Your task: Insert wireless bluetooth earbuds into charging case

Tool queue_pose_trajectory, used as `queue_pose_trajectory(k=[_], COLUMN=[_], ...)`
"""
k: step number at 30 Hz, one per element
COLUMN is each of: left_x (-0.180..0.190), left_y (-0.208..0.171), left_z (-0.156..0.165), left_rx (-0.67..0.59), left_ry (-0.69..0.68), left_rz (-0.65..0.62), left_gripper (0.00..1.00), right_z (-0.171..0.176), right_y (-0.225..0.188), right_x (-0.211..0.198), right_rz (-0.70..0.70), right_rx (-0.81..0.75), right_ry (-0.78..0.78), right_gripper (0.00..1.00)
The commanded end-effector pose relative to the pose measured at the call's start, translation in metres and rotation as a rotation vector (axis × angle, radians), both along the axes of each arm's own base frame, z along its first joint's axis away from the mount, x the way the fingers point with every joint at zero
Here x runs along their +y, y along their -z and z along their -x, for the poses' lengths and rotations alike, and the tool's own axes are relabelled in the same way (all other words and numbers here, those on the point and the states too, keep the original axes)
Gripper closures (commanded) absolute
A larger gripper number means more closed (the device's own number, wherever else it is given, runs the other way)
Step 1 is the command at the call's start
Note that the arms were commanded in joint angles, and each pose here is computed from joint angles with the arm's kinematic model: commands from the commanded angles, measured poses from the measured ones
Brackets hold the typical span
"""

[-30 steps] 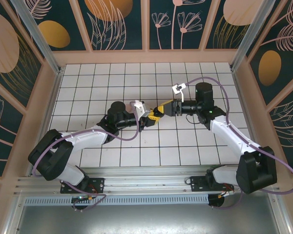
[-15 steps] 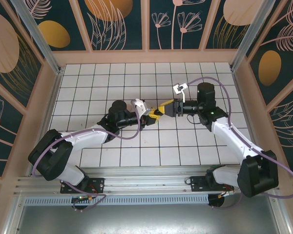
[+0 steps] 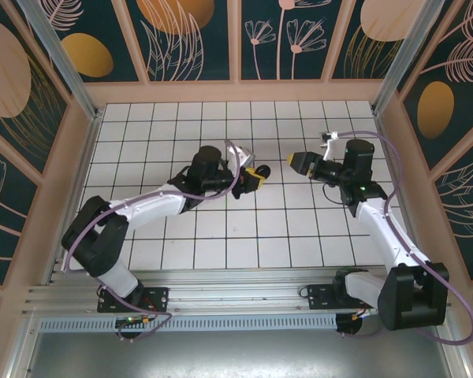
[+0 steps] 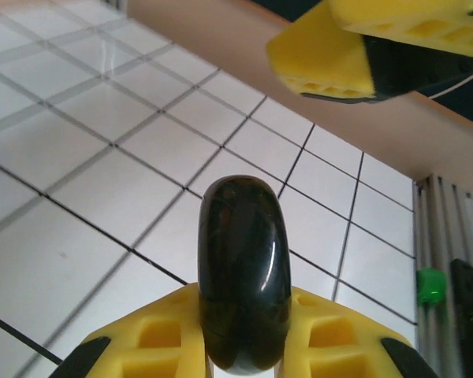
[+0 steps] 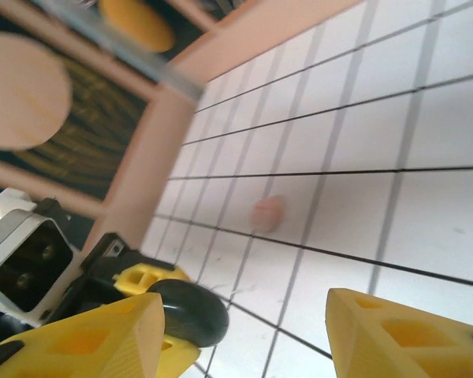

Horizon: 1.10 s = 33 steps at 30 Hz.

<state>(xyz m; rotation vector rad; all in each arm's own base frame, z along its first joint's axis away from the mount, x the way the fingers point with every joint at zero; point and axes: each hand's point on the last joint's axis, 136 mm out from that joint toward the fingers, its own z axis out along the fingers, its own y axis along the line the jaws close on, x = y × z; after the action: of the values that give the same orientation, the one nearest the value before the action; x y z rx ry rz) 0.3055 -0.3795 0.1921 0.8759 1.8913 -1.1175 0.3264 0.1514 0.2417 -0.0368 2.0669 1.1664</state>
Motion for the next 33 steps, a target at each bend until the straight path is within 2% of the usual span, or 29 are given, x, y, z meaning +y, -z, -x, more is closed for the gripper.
queue_pose_trajectory(k=[1,6,12,25,28,33], left_x=[-0.006,-0.015,-0.025,-0.023,-0.021,-0.016], left_y=[0.046,0.079,0.118,0.16,0.167,0.172], left_z=[0.008,-0.008,-0.022,-0.03,-0.03,-0.03], left_rx=[0.407,0.62,0.763,0.847,0.852,0.845], left_ry=[-0.041,-0.134,-0.202,-0.266,-0.272,-0.283], left_rz=[-0.074,-0.172,-0.253,-0.364,-0.392,-0.436], left_gripper=[0.9,0.9,0.9,0.84,0.79,0.63], right_z=[-0.007,-0.01,-0.015,-0.014,-0.015,-0.014], right_y=[0.019,0.031,0.044,0.056,0.058,0.059], right_x=[-0.018,-0.015,-0.013,-0.013,-0.014,-0.015], right_rz=[0.025,-0.009,0.002,0.025,0.028,0.036], right_rx=[0.089,0.125,0.156,0.181,0.185,0.188], right_ry=[0.123,0.114,0.106,0.095,0.097,0.098], right_gripper=[0.43,0.43,0.44,0.44,0.44,0.43])
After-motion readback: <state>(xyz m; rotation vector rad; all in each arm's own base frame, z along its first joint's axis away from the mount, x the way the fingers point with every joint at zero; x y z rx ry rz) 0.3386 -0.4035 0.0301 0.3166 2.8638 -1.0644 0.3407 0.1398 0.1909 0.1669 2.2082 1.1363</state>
